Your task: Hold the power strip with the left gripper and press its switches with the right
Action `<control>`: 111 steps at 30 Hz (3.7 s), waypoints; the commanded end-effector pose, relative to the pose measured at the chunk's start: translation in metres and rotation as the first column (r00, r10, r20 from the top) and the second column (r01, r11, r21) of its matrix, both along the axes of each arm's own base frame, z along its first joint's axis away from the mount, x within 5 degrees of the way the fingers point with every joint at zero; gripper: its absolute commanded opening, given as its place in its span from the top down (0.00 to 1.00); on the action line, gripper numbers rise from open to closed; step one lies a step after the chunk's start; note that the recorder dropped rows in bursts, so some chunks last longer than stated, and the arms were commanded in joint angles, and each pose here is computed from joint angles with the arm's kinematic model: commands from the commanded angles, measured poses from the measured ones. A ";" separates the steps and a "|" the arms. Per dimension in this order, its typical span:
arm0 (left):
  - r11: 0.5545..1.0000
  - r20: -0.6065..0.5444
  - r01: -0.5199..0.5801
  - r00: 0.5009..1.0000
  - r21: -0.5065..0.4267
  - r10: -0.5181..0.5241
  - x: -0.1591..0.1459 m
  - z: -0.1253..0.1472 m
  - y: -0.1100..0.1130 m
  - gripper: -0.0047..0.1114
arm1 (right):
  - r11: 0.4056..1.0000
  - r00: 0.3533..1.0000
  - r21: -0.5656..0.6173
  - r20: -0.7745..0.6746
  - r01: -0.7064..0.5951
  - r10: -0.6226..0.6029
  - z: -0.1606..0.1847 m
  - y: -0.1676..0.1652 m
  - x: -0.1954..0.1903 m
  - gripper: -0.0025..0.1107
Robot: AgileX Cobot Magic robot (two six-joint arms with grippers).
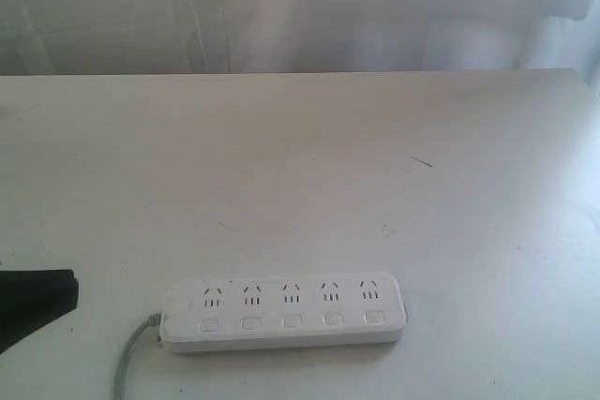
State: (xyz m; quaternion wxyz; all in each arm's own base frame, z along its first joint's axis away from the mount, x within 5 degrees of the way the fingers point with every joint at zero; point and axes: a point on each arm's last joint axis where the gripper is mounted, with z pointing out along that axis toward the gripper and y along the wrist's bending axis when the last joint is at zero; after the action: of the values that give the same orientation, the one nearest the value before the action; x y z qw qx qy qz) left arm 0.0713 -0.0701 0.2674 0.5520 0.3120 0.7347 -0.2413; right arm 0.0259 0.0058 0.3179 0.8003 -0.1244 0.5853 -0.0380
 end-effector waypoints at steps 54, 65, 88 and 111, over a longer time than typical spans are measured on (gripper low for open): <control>0.999 -0.018 -0.046 0.999 -0.020 0.046 0.002 -0.014 0.003 0.96 | 0.979 0.842 -0.181 -0.512 0.090 -0.172 -0.138 -0.004 0.027 0.98; 0.997 -0.002 -0.070 0.998 -0.030 0.070 0.004 -0.013 0.004 0.96 | 0.979 0.844 -0.183 -0.508 0.090 -0.173 -0.137 -0.004 0.027 0.98; 0.873 -0.117 -0.466 0.884 -0.144 0.452 0.001 -0.066 0.039 0.96 | 0.979 0.844 -0.183 -0.508 0.090 -0.173 -0.137 -0.004 0.027 0.98; 0.937 0.049 -0.326 0.941 -0.126 0.334 -0.017 -0.080 0.025 0.96 | 0.979 0.844 -0.183 -0.508 0.090 -0.173 -0.137 -0.004 0.027 0.98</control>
State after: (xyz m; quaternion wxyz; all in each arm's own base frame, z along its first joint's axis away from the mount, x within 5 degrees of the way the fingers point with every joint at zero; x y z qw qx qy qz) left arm 0.0568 -0.0388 0.1848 0.6131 0.1229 0.7639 -0.1594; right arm 0.0531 0.0020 0.1803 0.5911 -0.1551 0.7849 -0.1019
